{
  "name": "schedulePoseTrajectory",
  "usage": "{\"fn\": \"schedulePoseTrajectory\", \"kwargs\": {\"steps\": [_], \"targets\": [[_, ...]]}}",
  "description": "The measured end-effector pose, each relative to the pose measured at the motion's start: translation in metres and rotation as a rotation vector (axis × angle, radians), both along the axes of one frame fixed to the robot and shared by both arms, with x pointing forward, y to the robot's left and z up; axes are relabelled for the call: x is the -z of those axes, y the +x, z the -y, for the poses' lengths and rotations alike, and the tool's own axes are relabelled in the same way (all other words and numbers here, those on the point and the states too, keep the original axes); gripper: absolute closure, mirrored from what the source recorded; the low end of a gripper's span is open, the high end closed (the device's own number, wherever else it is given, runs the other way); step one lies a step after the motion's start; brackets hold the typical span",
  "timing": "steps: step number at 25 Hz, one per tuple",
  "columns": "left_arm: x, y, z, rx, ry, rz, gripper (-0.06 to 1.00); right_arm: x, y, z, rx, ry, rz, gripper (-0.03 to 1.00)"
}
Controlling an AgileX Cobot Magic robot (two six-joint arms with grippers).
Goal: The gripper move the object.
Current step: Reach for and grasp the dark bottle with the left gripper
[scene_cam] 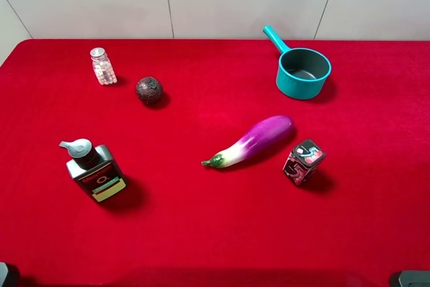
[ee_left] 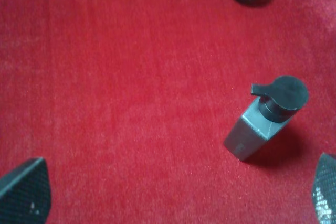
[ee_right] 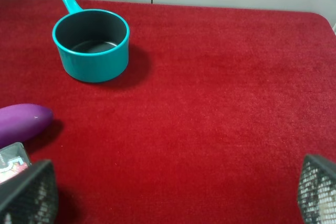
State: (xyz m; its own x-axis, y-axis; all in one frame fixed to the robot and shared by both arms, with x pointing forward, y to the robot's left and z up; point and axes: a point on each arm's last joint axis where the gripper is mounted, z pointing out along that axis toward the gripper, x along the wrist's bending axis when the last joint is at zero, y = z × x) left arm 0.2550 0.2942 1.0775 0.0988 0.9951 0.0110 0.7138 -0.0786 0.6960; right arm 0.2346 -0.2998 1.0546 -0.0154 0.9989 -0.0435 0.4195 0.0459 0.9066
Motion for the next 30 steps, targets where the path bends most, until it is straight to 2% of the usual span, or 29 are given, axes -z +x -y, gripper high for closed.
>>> {"fn": "schedulePoseTrajectory", "kwargs": {"steps": [7, 13, 20, 30], "targets": [[-0.008, 0.030, 0.005, 0.083, -0.024, -0.148, -0.04, 0.000, 0.000, 0.000, 0.000, 0.000, 0.000, 0.27], [-0.001, 0.056, 0.011, 0.149, -0.086, -0.275, -0.04, 0.000, 0.000, 0.000, 0.000, 0.000, 0.000, 0.27], [0.007, 0.076, 0.014, 0.218, -0.093, -0.370, -0.04, 0.000, 0.000, 0.000, 0.000, 0.000, 0.000, 0.27], [0.023, 0.099, 0.022, 0.318, -0.061, -0.506, -0.04, 0.000, 0.000, 0.000, 0.000, 0.000, 0.000, 0.27]]}}
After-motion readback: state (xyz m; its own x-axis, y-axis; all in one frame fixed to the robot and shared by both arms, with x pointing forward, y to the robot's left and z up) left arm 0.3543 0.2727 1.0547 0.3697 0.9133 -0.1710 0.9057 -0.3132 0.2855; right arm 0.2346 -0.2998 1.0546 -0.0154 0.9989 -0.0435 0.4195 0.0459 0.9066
